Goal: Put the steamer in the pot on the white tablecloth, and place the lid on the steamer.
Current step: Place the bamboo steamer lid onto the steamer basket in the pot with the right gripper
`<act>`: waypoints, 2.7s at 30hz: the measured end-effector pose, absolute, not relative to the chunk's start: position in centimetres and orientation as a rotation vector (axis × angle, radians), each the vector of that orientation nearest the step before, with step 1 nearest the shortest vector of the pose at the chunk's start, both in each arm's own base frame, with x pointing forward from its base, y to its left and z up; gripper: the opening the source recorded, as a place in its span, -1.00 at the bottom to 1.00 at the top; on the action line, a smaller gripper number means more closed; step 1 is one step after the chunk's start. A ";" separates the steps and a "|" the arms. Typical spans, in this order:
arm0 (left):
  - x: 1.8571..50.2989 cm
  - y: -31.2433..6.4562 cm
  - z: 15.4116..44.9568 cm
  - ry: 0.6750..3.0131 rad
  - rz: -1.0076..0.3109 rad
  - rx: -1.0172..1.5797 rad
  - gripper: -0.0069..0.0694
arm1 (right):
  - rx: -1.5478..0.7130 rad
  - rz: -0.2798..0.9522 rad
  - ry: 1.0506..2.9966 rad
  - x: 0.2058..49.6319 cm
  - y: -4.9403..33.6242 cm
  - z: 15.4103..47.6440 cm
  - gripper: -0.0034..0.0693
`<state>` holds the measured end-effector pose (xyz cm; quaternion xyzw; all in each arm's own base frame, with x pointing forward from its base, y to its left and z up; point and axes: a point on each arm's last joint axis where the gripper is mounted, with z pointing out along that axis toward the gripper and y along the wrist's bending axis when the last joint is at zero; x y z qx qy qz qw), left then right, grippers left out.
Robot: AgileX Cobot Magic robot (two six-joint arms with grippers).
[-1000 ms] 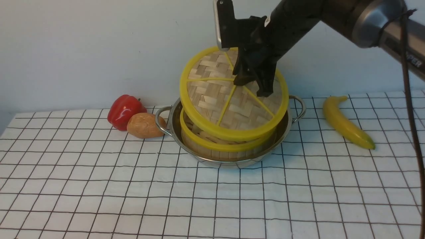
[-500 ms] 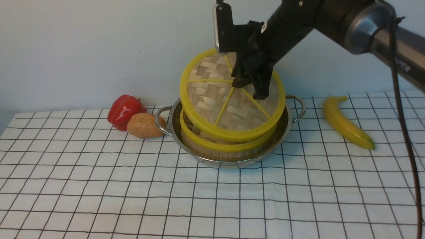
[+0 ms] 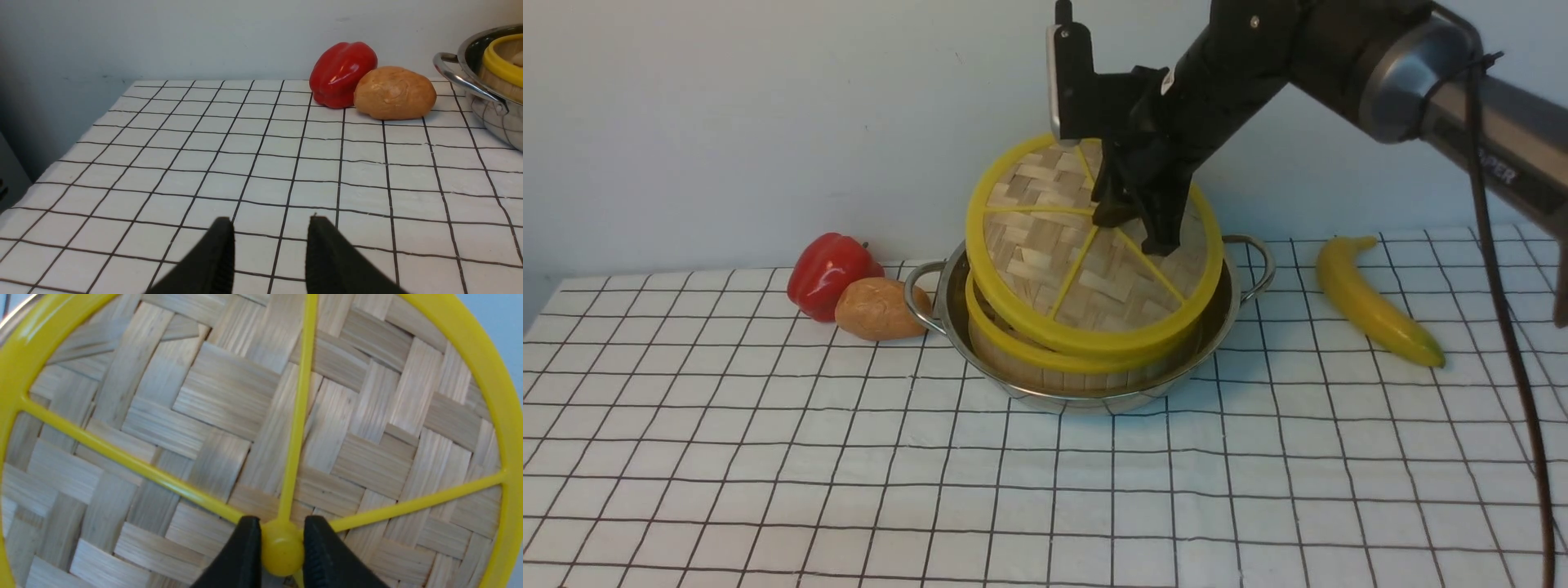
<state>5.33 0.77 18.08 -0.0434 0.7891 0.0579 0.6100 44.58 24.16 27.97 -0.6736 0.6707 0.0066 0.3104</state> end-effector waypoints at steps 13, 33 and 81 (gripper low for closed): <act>5.3 0.8 18.1 1.822 0.134 -0.100 -0.18 | -1.806 0.012 1.783 45.1 24.3 26.3 -0.51; 5.3 0.8 18.1 1.822 0.134 -0.100 -0.18 | -1.835 -0.004 1.703 45.3 24.6 26.5 -0.51; 5.3 0.8 18.1 1.822 0.134 -0.100 -0.18 | -1.827 -0.006 1.685 46.5 25.2 23.5 -0.51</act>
